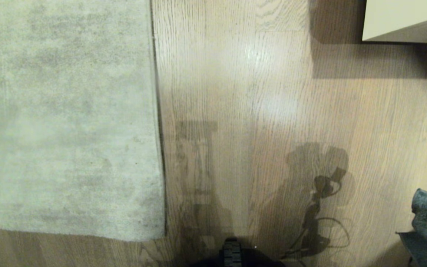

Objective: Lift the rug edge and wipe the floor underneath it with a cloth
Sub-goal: Put down the rag

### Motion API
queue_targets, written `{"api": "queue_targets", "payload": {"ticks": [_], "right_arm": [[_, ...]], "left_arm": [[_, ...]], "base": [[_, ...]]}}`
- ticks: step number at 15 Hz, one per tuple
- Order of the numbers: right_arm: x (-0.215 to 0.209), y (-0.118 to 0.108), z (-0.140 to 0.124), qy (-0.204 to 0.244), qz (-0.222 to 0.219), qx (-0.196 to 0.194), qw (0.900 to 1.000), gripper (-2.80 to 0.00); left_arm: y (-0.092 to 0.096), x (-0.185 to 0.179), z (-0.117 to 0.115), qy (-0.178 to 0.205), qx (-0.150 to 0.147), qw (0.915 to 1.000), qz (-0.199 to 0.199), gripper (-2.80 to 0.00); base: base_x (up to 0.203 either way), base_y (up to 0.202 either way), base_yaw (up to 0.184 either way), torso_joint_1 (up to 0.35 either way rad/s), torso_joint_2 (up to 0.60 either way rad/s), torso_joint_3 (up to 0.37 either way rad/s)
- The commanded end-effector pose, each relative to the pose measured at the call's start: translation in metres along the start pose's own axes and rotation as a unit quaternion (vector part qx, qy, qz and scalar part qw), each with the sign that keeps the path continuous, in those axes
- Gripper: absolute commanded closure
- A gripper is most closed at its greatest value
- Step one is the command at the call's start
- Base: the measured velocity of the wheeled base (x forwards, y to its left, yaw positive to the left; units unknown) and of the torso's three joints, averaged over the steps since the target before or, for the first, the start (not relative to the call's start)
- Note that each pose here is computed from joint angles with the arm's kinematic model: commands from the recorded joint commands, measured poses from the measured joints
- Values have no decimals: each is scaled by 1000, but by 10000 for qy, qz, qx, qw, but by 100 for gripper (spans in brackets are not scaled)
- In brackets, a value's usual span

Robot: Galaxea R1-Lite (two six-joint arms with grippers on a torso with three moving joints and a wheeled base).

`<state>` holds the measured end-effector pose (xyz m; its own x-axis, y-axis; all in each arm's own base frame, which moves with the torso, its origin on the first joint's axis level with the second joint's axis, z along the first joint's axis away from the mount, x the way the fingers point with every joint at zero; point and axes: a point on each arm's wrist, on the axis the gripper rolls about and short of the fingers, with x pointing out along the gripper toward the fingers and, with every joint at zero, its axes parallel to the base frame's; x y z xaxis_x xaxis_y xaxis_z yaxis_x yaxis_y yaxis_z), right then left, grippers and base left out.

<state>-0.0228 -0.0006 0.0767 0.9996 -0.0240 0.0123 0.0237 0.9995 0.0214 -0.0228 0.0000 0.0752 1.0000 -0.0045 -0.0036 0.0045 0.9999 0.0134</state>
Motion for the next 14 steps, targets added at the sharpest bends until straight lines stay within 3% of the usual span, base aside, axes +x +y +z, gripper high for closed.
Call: {"api": "queue_targets", "payload": {"ticks": [1, 9, 14], "right_arm": [[0, 0, 0, 0, -3, 25, 10000, 0], [0, 0, -1, 109, 30, -29, 9999, 0], [8, 2, 19, 886, 224, -175, 9957, 0]], "left_arm": [[0, 0, 0, -3, 2, 10000, 5, 0], [0, 0, 0, -3, 0, 10000, 7, 0], [0, 0, 0, -3, -5, 10000, 0, 0]], "base": [[0, 0, 0, 0, 0, 0], [0, 0, 0, 0, 0, 0], [0, 0, 0, 0, 0, 0]]}}
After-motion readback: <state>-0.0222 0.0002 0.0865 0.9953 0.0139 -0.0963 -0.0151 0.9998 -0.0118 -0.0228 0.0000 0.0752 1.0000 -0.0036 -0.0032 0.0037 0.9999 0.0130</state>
